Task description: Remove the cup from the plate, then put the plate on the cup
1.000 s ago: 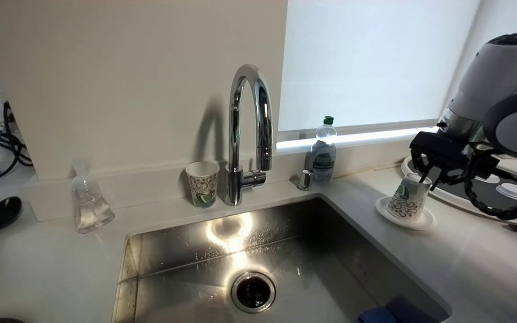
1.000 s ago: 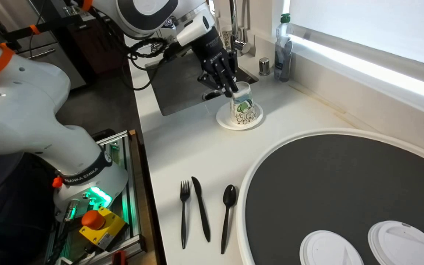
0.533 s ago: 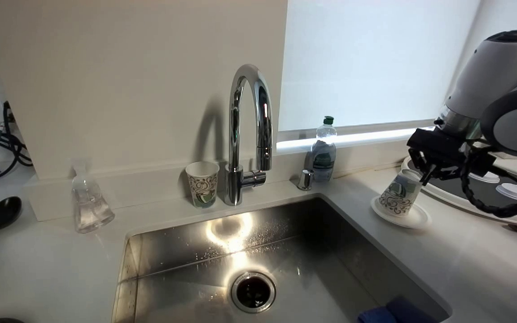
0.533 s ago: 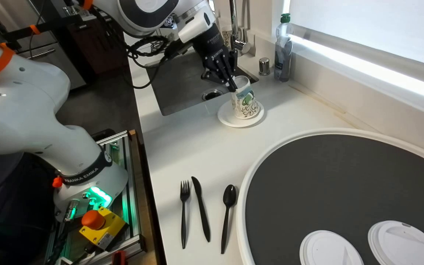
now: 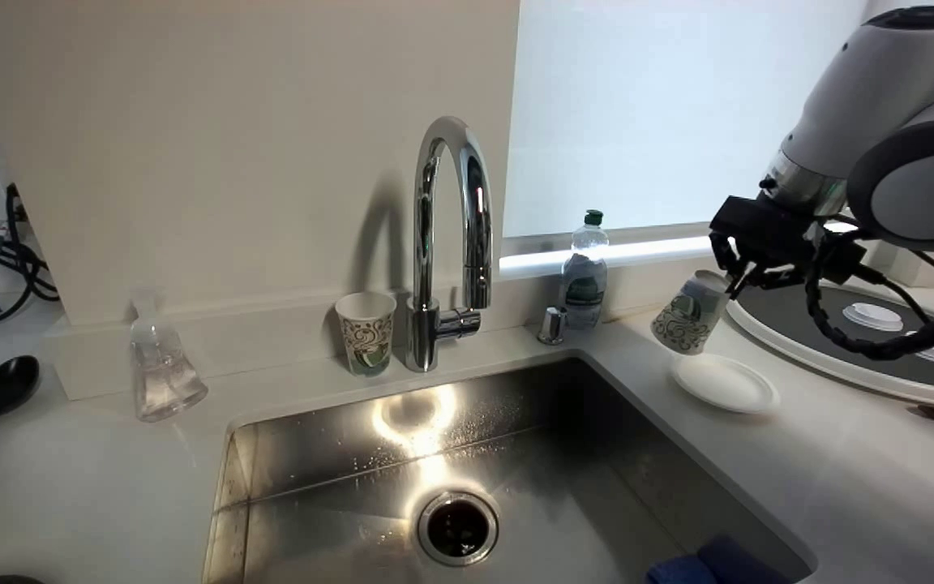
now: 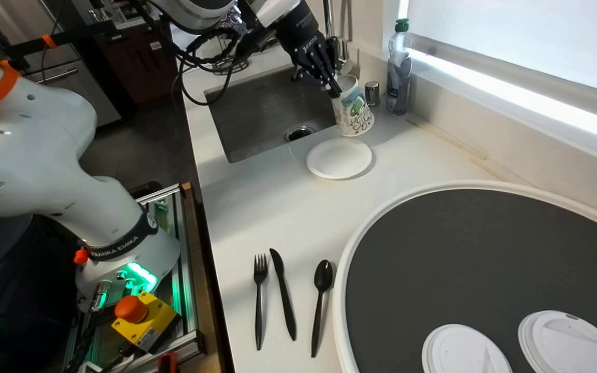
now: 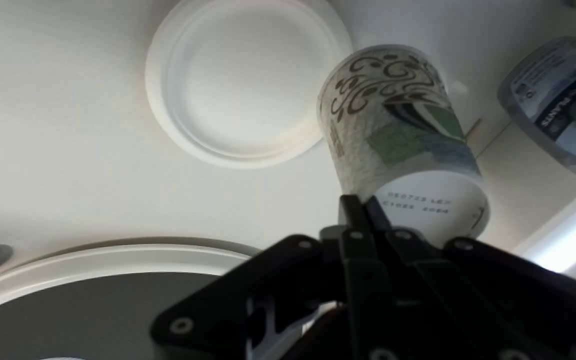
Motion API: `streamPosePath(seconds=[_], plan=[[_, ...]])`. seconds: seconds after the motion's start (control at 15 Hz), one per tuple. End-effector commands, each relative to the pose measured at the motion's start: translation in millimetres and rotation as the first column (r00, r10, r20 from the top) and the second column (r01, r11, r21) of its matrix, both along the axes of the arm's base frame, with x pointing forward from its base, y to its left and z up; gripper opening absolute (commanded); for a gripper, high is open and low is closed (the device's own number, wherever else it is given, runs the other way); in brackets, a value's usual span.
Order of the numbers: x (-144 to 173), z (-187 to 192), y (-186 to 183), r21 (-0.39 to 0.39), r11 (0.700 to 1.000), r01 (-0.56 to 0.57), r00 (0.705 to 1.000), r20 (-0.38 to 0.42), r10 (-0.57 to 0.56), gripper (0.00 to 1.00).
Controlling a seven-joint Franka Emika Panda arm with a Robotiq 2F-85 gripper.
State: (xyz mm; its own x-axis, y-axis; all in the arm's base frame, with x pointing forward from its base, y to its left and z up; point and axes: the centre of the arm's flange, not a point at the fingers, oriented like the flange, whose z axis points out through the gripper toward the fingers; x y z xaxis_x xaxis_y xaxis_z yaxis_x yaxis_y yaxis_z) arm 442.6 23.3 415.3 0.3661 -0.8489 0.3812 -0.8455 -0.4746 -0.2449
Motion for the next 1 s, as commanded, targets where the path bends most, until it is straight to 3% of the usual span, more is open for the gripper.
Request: streamPosePath(seconds=[0.0, 0.53, 0.93], plan=[[19, 1, 23, -0.009, 0.997, -0.073, 0.997, 0.012, 0.073, 0.01], [32, -22, 74, -0.032, 0.959, -0.283, 0.956, -0.091, 0.279, 0.01], [42, -37, 66, -0.068, 0.944, -0.323, 0.938, -0.159, 0.309, 0.01]])
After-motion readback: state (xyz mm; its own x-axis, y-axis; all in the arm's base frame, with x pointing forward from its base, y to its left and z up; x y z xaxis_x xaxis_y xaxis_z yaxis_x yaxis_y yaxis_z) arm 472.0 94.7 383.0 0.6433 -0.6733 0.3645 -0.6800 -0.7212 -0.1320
